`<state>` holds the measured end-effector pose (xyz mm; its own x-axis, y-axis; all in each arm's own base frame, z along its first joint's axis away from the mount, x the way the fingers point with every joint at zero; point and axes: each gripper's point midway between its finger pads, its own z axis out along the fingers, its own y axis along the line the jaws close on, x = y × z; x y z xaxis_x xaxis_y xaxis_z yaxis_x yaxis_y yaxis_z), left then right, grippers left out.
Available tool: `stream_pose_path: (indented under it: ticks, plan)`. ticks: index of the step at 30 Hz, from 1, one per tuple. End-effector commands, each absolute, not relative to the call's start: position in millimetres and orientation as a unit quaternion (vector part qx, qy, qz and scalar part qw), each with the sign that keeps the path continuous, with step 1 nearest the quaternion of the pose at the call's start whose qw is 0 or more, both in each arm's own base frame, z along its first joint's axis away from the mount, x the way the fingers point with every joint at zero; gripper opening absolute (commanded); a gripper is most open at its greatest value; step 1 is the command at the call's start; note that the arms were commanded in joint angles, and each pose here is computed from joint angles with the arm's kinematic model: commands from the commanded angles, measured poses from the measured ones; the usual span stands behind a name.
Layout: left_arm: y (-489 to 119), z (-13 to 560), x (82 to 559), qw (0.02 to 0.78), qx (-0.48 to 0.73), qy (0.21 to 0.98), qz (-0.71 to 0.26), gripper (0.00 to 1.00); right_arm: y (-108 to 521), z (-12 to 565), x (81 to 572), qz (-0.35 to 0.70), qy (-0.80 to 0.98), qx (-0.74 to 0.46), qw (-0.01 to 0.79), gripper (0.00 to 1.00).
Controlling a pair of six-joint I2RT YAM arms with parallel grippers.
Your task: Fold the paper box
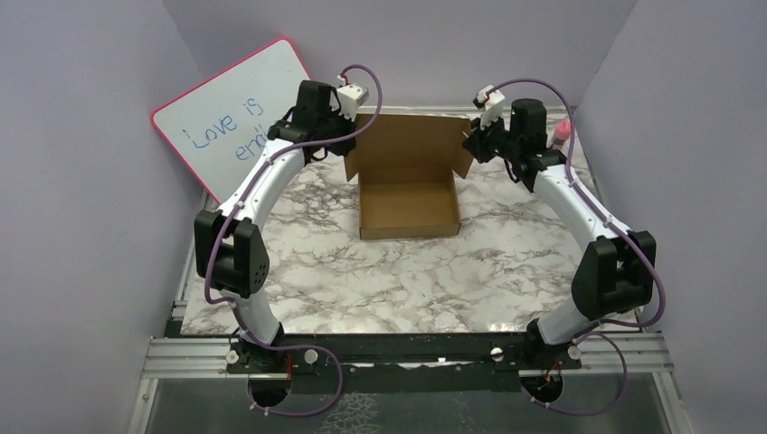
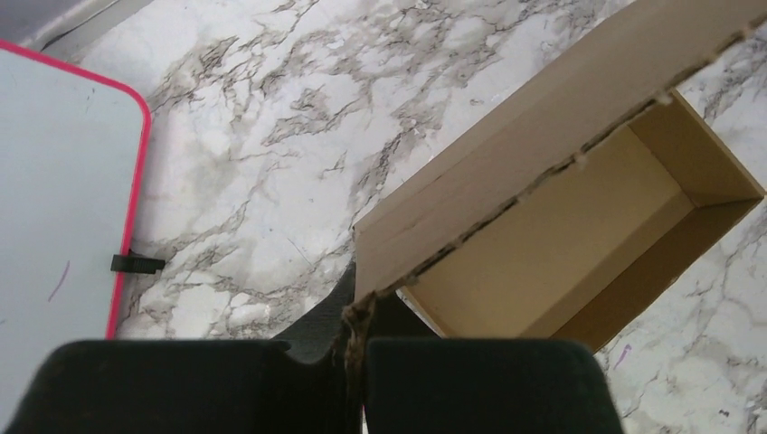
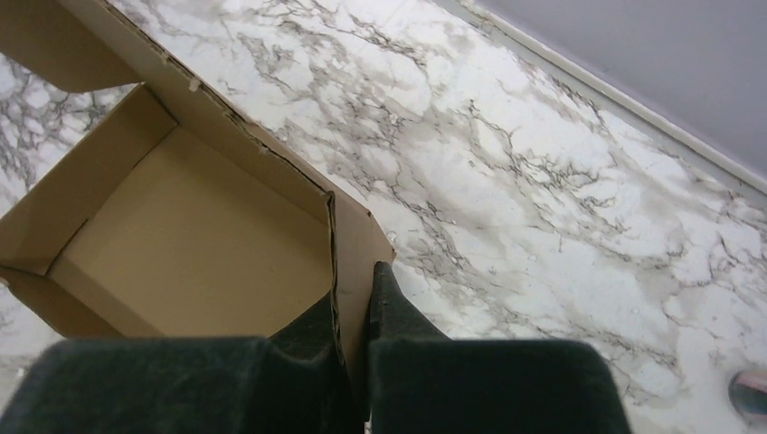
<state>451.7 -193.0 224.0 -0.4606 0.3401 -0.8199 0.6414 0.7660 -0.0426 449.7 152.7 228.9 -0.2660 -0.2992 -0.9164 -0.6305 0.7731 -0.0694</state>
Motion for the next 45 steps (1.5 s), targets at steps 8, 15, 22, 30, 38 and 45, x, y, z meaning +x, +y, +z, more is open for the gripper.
stream_pose_path:
  ticks: [8,15,22,30,38,45]
  plan:
    - [-232.4,236.5,451.9,0.425,0.123,0.871,-0.213,0.0,171.7,241.8,442.8,0.153,0.824,-0.131,0.53,0.01]
    - [-248.5,234.2,447.0,0.421,0.08,0.869,-0.248,0.0,181.0,242.8,438.3,0.165,0.837,-0.056,0.518,0.01]
    - [-251.8,239.2,443.4,0.433,0.055,0.857,-0.276,0.0,183.1,244.3,437.9,0.176,0.843,0.011,0.509,0.01]
    - [-249.0,233.1,435.5,0.435,0.044,0.854,-0.283,0.0,170.9,247.1,437.6,0.163,0.837,0.078,0.516,0.01]
    - [-244.1,227.2,425.1,0.435,0.042,0.855,-0.28,0.0,179.7,238.8,436.8,0.19,0.838,0.101,0.501,0.01]
    - [-240.9,220.8,415.6,0.441,0.034,0.85,-0.286,0.0,174.3,230.3,430.8,0.185,0.827,0.112,0.52,0.01]
